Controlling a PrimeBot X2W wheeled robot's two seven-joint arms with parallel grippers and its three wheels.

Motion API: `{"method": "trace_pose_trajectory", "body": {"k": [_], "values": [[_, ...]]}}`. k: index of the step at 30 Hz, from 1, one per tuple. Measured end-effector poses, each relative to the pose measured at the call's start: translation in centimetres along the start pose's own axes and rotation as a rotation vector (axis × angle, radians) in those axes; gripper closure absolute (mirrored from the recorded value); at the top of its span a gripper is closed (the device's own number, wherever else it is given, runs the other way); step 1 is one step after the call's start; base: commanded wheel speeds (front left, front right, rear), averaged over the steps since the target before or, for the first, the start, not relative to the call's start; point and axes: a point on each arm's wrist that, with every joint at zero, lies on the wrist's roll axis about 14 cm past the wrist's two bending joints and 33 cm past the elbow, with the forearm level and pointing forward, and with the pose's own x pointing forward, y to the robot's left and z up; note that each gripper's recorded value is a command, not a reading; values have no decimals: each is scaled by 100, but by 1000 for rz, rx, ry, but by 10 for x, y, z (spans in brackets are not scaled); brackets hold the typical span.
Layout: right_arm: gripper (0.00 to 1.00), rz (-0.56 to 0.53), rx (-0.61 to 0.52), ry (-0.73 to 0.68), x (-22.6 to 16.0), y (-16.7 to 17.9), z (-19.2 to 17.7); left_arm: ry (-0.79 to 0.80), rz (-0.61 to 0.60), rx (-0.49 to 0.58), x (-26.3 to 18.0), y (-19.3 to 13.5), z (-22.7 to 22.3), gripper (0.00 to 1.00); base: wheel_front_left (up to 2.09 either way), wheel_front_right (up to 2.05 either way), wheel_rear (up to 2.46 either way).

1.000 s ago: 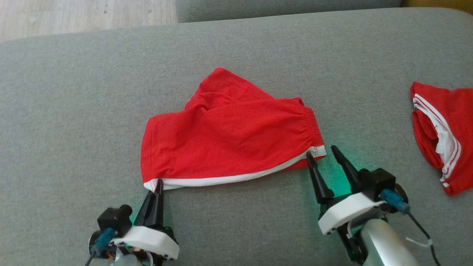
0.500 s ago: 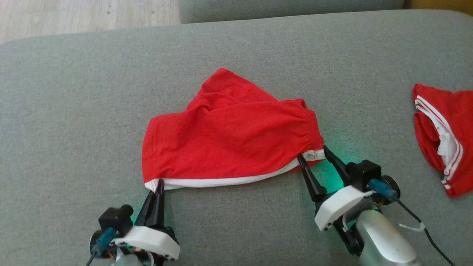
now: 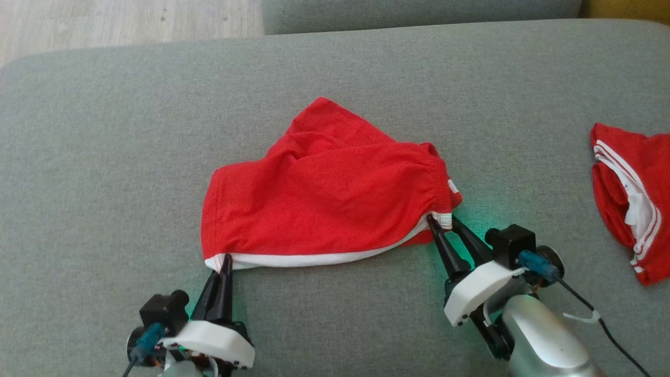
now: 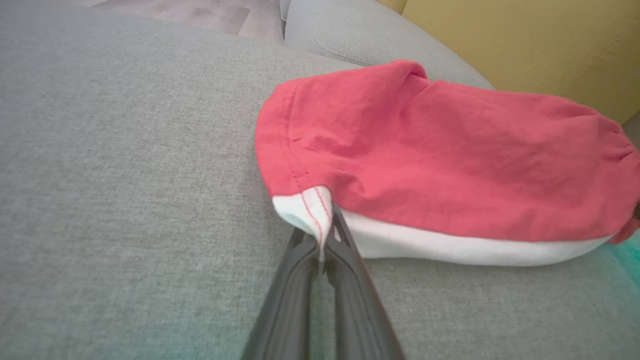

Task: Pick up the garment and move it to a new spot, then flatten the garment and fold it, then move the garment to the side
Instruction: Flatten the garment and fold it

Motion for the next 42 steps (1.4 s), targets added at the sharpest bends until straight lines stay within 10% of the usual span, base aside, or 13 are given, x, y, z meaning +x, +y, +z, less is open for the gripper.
{"method": "trace_pose_trajectory", "body": {"k": [5,15,27,42], "values": [[100,3,-11,-30,-2,0,10,-7,-6,3,0,-2,2,100,0,0,0],[100,3,29,-159,-12,6,47,-135,-49,49,0,-14,45,100,0,0,0],[100,129,-13,-673,-53,13,256,-763,-216,526,-38,-58,309,100,0,0,0],[100,137,-193,-578,-5,-10,312,-634,-155,656,29,-43,341,100,0,0,0]]}}
